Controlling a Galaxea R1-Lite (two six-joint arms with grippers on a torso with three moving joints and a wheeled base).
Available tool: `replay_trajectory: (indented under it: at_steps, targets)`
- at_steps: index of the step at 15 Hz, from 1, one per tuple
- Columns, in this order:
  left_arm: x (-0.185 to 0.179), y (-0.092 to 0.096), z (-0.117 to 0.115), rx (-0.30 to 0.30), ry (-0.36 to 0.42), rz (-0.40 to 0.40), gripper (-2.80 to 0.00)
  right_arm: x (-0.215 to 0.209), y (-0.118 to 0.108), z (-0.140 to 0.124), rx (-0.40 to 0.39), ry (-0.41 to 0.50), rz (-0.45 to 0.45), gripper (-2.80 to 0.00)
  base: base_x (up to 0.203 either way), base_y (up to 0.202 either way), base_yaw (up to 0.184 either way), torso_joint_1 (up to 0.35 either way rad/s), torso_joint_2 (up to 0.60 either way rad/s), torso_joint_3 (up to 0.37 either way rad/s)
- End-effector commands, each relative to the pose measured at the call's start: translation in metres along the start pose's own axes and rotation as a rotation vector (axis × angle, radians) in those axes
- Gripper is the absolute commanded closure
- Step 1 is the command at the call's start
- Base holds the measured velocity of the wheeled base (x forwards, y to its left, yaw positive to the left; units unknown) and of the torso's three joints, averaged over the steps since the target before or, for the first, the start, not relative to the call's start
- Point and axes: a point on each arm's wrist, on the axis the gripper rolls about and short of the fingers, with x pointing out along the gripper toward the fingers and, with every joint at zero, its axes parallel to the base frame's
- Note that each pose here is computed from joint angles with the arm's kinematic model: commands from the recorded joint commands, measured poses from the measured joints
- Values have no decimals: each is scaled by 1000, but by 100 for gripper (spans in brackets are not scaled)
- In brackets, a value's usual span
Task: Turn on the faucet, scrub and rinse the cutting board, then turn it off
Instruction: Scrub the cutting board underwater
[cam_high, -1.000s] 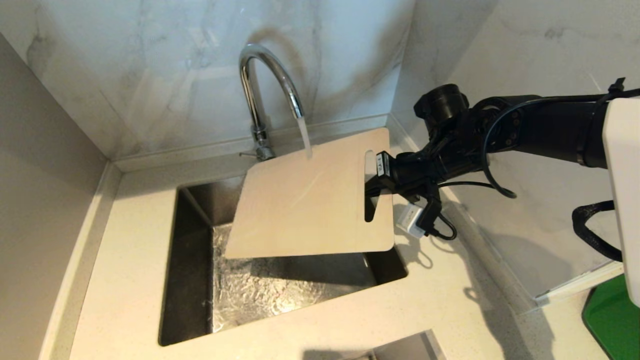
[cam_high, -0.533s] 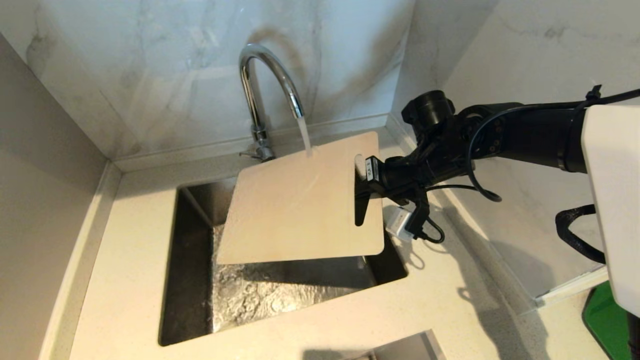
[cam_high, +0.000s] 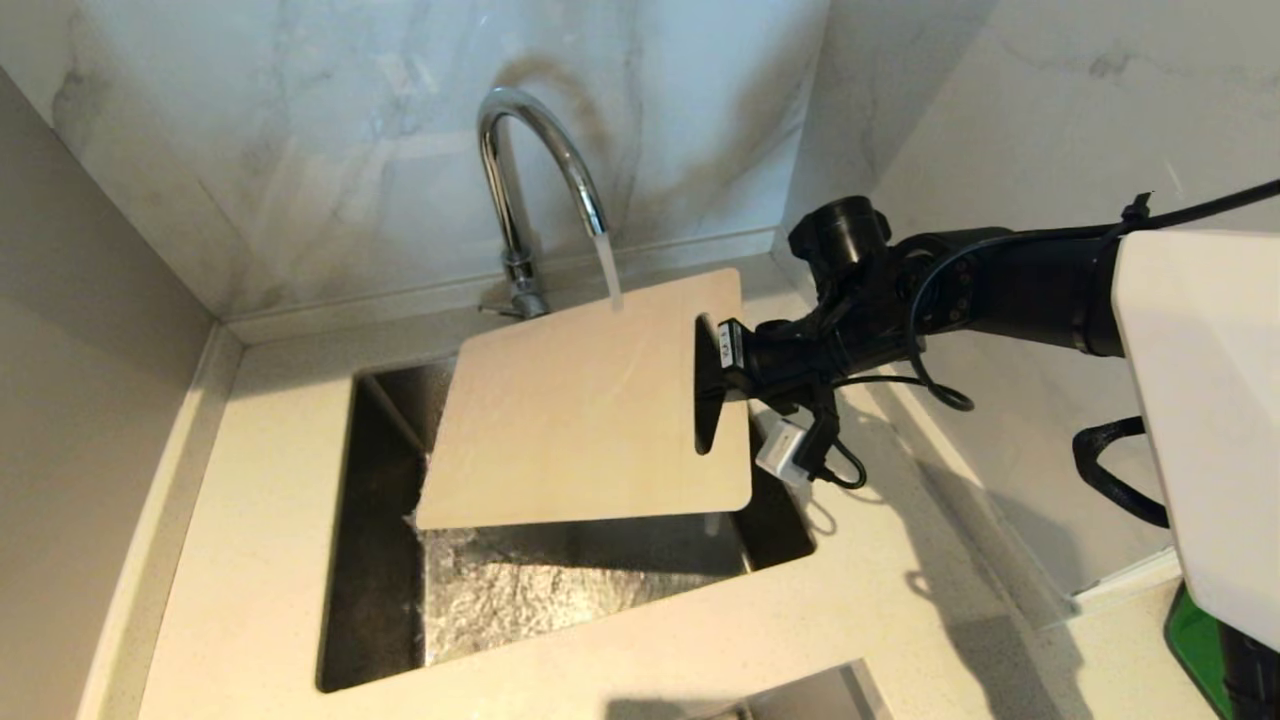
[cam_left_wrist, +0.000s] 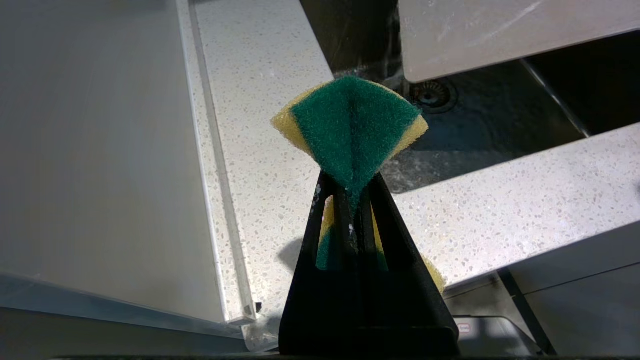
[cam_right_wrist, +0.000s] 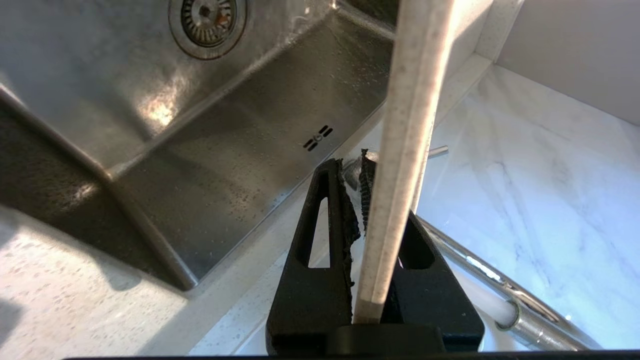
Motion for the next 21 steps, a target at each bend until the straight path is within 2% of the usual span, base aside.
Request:
replay_trajectory:
  at_steps: [1, 4, 14, 18, 21]
  targets:
    - [0, 0, 0, -1, 1, 0, 0, 2, 2, 1, -11, -10, -6, 0, 0, 0, 0, 0, 0, 0]
    - [0, 0, 0, -1, 1, 1, 0, 7, 4, 0, -14, -18, -35, 0, 0, 0, 0, 0, 0, 0]
    - [0, 0, 0, -1, 1, 1, 0, 18, -5, 9, -14, -64, -50, 0, 0, 0, 0, 0, 0, 0]
    - [0, 0, 0, -1, 1, 0, 0, 23, -16, 25, 14, -150, -49, 0, 0, 0, 0, 0, 0, 0]
    - [0, 0, 0, -1, 1, 1, 0, 15, -22, 36, 26, -180, -50, 0, 0, 0, 0, 0, 0, 0]
